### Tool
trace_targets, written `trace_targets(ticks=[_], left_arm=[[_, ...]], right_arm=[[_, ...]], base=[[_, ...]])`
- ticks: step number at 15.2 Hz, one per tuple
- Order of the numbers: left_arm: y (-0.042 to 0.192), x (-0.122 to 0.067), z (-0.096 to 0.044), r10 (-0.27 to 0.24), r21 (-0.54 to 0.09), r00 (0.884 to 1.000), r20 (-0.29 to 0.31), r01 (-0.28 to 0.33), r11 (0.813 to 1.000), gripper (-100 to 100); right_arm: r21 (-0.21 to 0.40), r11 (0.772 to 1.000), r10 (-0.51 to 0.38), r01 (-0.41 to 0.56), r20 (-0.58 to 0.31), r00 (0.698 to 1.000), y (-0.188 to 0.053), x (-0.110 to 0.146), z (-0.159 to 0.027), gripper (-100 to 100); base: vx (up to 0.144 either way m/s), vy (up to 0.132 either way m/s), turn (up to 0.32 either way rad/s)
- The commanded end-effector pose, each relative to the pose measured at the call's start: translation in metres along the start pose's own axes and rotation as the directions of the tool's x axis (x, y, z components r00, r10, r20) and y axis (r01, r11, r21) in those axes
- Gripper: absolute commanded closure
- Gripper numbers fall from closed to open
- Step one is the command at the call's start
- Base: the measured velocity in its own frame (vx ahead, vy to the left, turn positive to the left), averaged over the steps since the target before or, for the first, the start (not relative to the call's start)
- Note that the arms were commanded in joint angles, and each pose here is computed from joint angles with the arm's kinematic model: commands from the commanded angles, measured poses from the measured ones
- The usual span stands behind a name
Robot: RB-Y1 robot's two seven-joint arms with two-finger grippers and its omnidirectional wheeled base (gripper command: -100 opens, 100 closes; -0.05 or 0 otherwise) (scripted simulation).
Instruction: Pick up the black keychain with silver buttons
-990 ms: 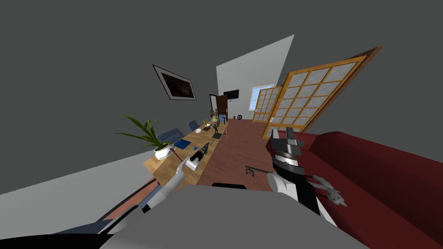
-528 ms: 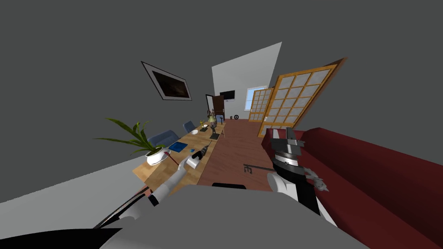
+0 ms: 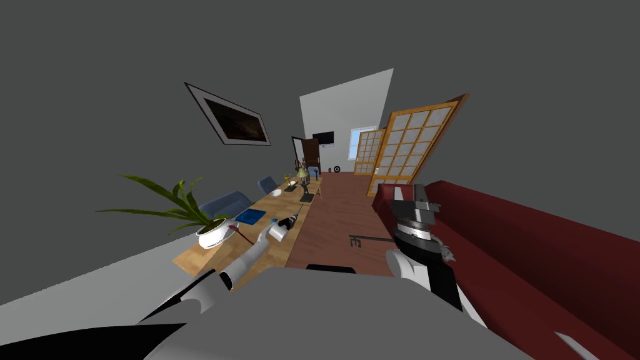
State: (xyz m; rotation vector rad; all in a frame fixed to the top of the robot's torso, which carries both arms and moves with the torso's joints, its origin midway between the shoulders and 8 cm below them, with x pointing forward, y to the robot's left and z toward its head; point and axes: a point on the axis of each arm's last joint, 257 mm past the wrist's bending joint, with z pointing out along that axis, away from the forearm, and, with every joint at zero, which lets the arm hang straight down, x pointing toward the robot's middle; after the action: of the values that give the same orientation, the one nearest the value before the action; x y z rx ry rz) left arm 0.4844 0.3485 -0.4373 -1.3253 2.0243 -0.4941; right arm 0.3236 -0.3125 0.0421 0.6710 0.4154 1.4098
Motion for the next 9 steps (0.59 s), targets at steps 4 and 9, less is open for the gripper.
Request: trace_targets(ticks=[4, 9], left_arm=[[0.041, -0.022, 0.008, 0.017, -0.162, 1.000, 0.025, -0.013, 0.987, -100], [0.067, -0.036, 0.007, 0.027, -0.267, 0.999, 0.042, -0.015, 0.964, -100]], right_arm=[[0.000, 1.000, 0.000, 0.000, 0.000, 1.000, 0.000, 0.000, 0.000, 0], [0.000, 1.000, 0.000, 0.000, 0.000, 1.000, 0.000, 0.000, 0.000, 0]], base=[[-0.006, 0.031, -0.136], [-0.007, 0.023, -0.125]])
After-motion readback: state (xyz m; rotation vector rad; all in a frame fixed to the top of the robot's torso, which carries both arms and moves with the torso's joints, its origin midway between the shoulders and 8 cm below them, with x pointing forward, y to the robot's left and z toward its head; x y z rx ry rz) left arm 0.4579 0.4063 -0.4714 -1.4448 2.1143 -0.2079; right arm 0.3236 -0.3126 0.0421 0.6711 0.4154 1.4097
